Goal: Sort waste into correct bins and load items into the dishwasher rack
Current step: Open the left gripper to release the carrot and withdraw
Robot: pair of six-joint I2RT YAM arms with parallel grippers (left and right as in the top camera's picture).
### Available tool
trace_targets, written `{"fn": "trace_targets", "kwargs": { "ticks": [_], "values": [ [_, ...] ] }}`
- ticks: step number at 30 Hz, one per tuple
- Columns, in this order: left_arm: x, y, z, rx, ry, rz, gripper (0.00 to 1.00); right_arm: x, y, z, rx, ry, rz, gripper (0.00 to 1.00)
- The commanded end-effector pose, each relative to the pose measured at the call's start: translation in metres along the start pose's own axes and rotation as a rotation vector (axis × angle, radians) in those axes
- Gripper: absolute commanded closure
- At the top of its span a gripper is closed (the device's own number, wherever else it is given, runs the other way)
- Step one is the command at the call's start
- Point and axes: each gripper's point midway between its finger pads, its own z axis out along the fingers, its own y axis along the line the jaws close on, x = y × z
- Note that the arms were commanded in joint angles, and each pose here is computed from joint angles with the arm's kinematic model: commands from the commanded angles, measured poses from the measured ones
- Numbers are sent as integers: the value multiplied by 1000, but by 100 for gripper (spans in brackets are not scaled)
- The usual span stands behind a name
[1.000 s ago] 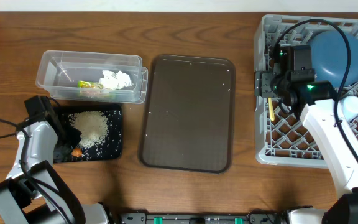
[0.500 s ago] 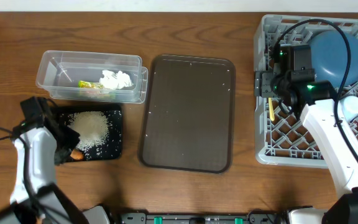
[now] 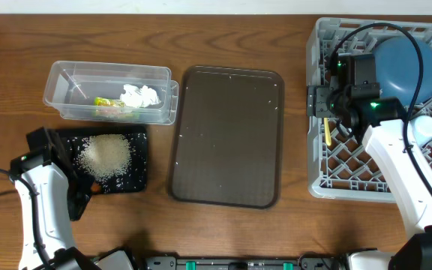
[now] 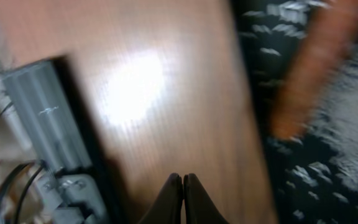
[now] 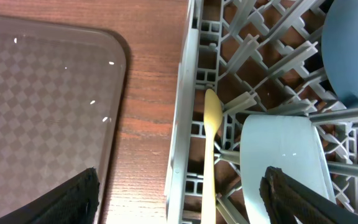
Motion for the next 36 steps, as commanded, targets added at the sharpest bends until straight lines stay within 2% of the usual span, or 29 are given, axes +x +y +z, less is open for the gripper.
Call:
{"fn": "trace_targets", "kwargs": {
  "ticks": [1,21,26,33,36],
  "values": [
    [-16,15,-7,-65,-93,-217,94,-9,0,-6,-5,-25,18,18],
    [-3,10,34,-41,-84,-245,94,-9,0,-6,-5,-25,19,18],
    [4,-9,48,32,-27,-162,94,-9,0,-6,-5,-25,19,18],
    [6,-15,65,2,5,-143,94,-9,0,-6,-5,-25,19,18],
    [6,-27,70,41,25,-95,94,-9,0,-6,-5,-25,19,18]
  ]
}}
